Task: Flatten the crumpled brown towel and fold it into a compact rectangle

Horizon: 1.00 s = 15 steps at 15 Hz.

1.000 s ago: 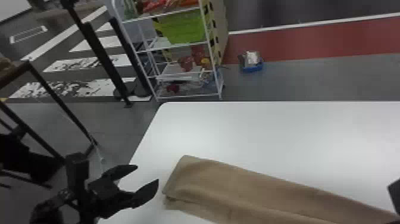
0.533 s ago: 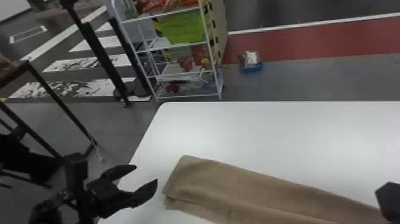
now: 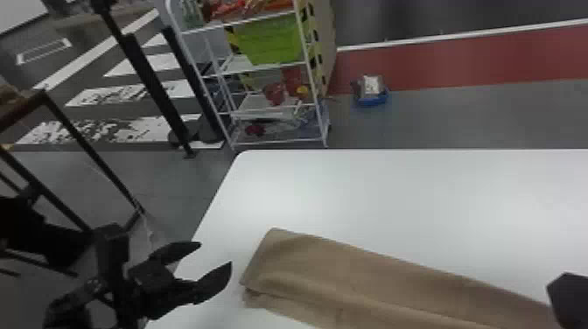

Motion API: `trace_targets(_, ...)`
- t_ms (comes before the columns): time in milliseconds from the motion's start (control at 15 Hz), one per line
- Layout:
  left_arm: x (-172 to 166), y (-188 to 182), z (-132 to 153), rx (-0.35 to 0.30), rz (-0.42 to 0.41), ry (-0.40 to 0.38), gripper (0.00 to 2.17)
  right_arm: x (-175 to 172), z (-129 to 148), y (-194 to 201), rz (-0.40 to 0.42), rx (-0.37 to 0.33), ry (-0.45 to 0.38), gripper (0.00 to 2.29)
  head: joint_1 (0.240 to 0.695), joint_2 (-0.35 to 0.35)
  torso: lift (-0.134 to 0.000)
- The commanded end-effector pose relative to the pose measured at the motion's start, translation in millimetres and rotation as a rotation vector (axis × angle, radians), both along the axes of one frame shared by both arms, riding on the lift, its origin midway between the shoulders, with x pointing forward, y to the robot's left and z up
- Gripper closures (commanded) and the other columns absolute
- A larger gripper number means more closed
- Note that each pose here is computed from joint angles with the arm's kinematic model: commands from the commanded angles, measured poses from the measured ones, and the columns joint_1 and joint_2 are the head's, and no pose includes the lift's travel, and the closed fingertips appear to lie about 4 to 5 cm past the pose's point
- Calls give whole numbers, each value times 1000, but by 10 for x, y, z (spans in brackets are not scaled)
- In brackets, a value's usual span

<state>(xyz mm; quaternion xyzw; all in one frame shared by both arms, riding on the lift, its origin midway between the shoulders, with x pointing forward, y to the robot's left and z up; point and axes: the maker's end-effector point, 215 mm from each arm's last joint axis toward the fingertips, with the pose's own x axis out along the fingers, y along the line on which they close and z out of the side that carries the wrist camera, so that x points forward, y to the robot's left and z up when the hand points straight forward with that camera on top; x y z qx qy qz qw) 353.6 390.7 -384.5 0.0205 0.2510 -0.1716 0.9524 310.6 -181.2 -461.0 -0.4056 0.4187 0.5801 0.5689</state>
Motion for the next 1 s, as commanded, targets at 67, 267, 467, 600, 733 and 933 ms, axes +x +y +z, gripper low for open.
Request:
trace_targets(67,-6,9,-4,-1,4,0,46,30,9,10,3,1,3,944,695,350,-124)
trace_targets(267,-13,17,-2,-2,4,1,46,61,45,7,-16,11,7,923,695,350,-124)
trace_targets(467,-4,33,17,-1,6,-4,46,76,54,-5,-24,11,6,920,695,350,-124)
trace_targets(600,-8,37,19,-1,6,-3,46,68,46,-6,-33,13,14,859,695,350,-124)
trace_targets(733,-10,44,20,-1,7,-3,46,75,52,1,-33,14,12,859,695,350,-124)
trace_targets(933,-7,52,26,0,9,-5,46,90,66,12,-41,26,19,859,695,350,-124)
